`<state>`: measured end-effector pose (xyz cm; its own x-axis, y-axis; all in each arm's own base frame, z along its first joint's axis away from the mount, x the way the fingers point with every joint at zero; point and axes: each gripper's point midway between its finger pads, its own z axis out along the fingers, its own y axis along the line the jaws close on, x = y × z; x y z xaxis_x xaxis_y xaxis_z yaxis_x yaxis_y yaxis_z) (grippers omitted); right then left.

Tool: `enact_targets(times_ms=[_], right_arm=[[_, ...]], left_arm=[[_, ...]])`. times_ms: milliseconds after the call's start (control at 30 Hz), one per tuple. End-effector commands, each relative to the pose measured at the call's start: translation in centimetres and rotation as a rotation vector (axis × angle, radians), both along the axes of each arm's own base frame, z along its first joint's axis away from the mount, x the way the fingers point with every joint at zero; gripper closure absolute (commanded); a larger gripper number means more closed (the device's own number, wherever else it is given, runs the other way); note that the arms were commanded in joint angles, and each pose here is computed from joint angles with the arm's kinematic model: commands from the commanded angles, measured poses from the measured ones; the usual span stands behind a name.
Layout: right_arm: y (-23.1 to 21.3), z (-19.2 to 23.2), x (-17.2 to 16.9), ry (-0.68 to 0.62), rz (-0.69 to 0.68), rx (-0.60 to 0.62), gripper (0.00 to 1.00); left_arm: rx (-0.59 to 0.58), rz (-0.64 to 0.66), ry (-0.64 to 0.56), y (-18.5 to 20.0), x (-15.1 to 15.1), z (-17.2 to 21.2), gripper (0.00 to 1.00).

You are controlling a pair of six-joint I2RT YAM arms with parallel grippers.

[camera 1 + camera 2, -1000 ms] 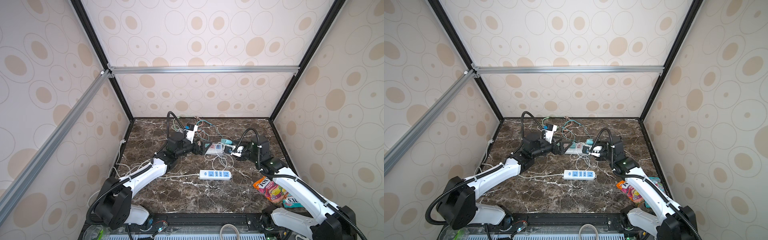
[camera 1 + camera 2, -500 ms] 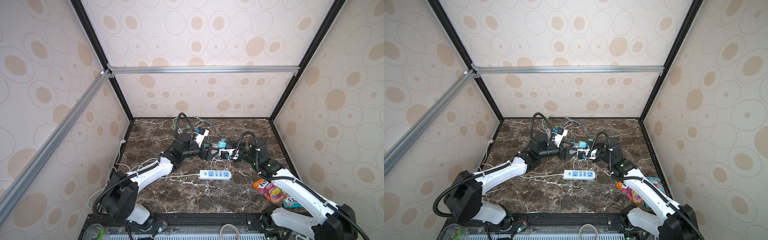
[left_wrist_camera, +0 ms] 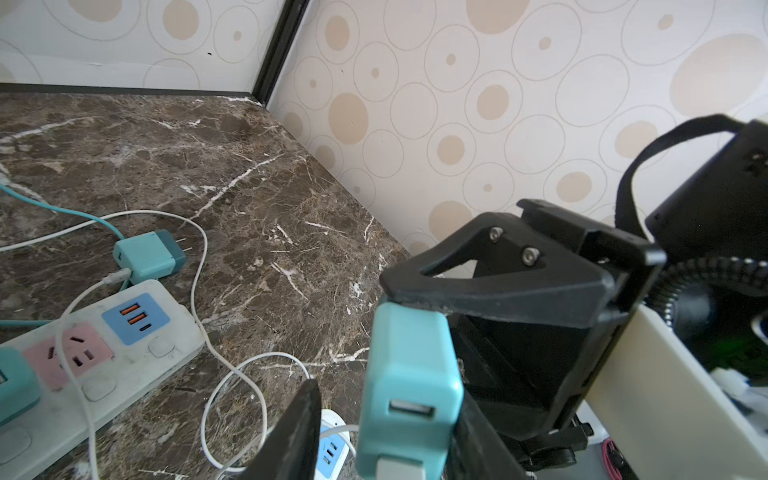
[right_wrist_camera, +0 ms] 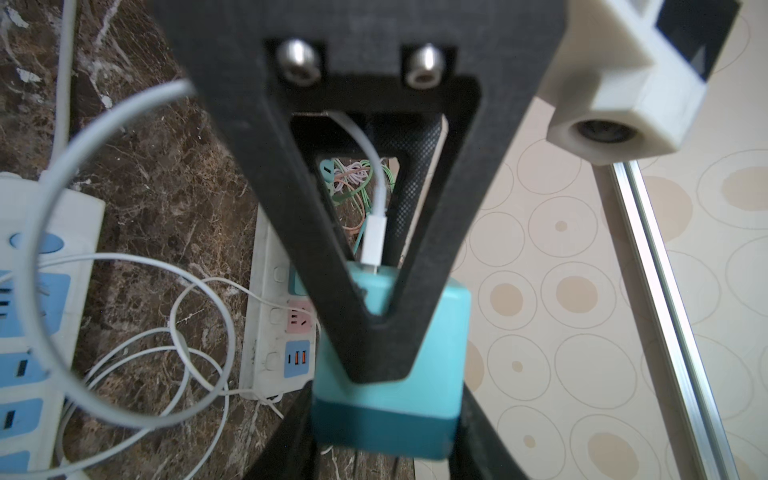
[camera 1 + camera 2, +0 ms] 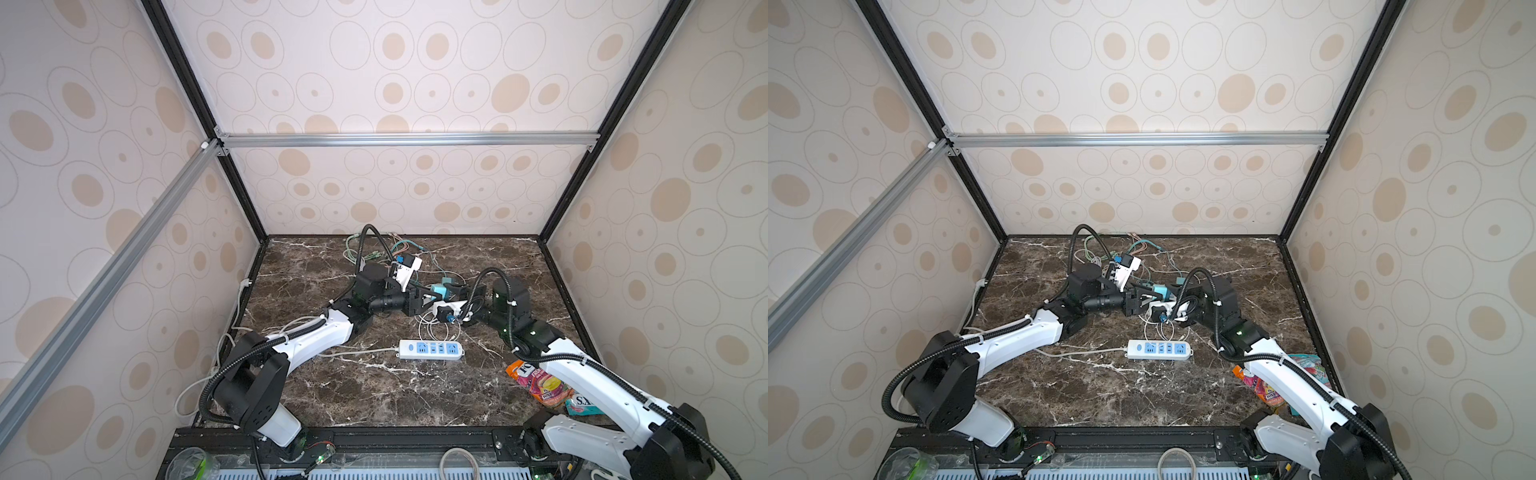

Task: Insert the plug
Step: 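Grasp the teal charger with the left gripper from the right gripper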

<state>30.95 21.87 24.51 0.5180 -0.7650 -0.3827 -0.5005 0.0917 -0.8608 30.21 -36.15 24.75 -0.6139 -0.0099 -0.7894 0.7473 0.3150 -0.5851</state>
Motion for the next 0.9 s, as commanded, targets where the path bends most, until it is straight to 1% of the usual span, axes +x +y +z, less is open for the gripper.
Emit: enact_targets(times_ms=[0, 133, 200, 233, 300, 400, 467, 500, 533, 567, 600, 633, 667, 700, 767, 800, 867], right_arm=[[1.1, 0.2, -0.5, -0.015, 0.050, 0.019, 0.98], [1.6, 0.0, -0.6, 0.009, 0.063, 0.033, 0.96], [1.7, 0.0, -0.7, 0.038, 0.061, 0.054, 0.92], [1.7, 0.0, -0.8, 0.051, 0.054, 0.069, 0.88], [1.6, 0.1, -0.7, 0.080, 0.030, 0.107, 0.75], [0.9, 0.2, -0.3, 0.132, -0.050, 0.170, 0.50], [0.3, 0.3, 0.2, 0.162, -0.118, 0.224, 0.39], [-0.1, 0.5, 0.5, 0.185, -0.160, 0.261, 0.32], [-0.6, 0.7, 0.8, 0.209, -0.210, 0.297, 0.28], [-1.1, 1.3, 1.2, 0.245, -0.277, 0.372, 0.22], [-1.9, 2.0, 1.6, 0.279, -0.349, 0.456, 0.13], [-2.5, 2.4, 1.9, 0.298, -0.407, 0.522, 0.05], [-3.5, 2.8, 2.4, 0.305, -0.483, 0.601, 0.00], [-4.5, 3.1, 2.7, 0.331, -0.556, 0.685, 0.00], [-6.6, 3.0, 3.5, 0.368, -0.703, 0.818, 0.00], [-7.4, 2.6, 3.8, 0.403, -0.762, 0.865, 0.00], [-9.4, 1.3, 4.5, 0.495, -0.910, 1.000, 0.00]], left_arm=[[-0.058, -0.029, -0.041, -0.8, 0.1, 2.5, 0.65], [-0.061, -0.014, -0.048, -0.8, 0.4, 2.7, 0.87], [-0.060, 0.008, -0.055, -0.6, 0.6, 2.8, 0.99], [-0.057, 0.019, -0.057, -0.5, 0.8, 2.8, 1.00], [-0.043, 0.053, -0.063, -0.2, 1.2, 2.6, 1.00], [-0.020, 0.094, -0.067, 0.2, 1.8, 2.1, 1.00], [-0.011, 0.113, -0.066, 0.3, 2.1, 1.9, 1.00], [-0.012, 0.124, -0.070, 0.4, 2.2, 2.1, 1.00], [-0.010, 0.134, -0.072, 0.6, 2.4, 2.1, 1.00], [-0.010, 0.151, -0.076, 0.7, 2.5, 2.2, 1.00], [-0.008, 0.178, -0.082, 1.0, 2.8, 2.4, 1.00], [-0.006, 0.202, -0.086, 1.4, 3.1, 2.5, 1.00], [-0.005, 0.227, -0.092, 1.7, 3.3, 2.7, 1.00], [-0.010, 0.235, -0.100, 1.9, 3.3, 3.0, 1.00], [-0.020, 0.266, -0.121, 2.4, 3.5, 3.9, 1.00], [-0.027, 0.265, -0.131, 2.5, 3.4, 4.4, 1.00], [-0.047, 0.264, -0.154, 2.7, 3.2, 5.8, 1.00]])
